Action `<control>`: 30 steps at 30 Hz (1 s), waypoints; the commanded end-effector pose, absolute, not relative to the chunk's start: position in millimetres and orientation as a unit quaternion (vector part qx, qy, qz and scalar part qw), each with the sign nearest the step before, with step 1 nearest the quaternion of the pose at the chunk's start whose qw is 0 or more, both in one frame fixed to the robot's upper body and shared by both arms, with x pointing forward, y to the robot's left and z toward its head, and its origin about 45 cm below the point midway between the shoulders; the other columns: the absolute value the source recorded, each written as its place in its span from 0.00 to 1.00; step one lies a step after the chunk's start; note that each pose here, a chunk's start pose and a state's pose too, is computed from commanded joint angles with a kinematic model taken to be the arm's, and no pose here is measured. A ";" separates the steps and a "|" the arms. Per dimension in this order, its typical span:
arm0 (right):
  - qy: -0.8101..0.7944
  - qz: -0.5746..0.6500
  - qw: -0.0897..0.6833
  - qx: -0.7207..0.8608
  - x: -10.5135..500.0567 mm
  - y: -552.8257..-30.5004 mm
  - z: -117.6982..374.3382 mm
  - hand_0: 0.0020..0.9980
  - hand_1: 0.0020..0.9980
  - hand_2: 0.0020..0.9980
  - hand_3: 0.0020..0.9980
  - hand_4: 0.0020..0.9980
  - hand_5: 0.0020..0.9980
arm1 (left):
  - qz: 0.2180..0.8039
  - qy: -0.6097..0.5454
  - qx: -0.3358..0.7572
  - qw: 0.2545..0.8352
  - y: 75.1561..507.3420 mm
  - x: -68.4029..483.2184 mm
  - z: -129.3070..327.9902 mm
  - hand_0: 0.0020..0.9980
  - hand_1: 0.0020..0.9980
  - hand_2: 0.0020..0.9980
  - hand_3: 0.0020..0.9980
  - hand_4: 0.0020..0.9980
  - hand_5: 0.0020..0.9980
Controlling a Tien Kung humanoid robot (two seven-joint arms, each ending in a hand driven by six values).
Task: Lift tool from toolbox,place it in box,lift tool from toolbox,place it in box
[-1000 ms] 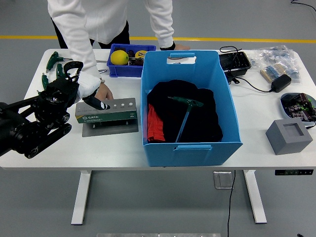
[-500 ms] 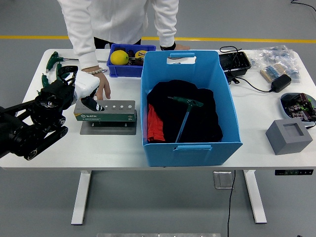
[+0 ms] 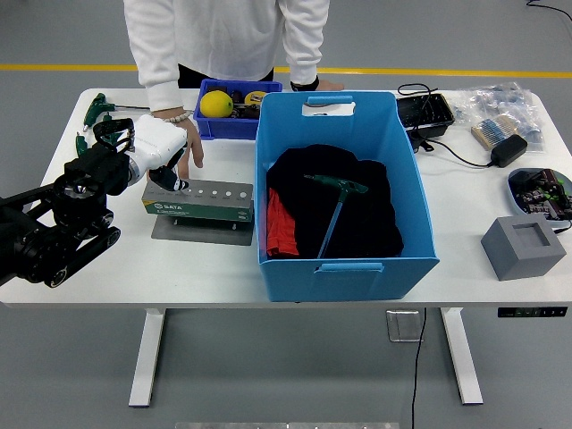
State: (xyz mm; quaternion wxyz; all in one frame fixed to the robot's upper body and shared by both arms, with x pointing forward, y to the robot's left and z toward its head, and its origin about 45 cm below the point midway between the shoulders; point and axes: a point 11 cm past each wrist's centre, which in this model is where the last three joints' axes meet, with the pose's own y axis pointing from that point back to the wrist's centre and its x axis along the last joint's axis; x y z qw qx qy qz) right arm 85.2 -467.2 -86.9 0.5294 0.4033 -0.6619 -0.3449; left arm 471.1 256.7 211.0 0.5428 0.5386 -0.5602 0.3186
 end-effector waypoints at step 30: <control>-0.666 -0.342 0.525 0.405 91.0 -469.2 -84.8 0.67 0.66 0.73 0.58 0.77 0.72 | 0.348 -0.588 0.414 0.602 224.5 469.6 267.0 0.14 0.00 0.01 0.04 0.78 0.34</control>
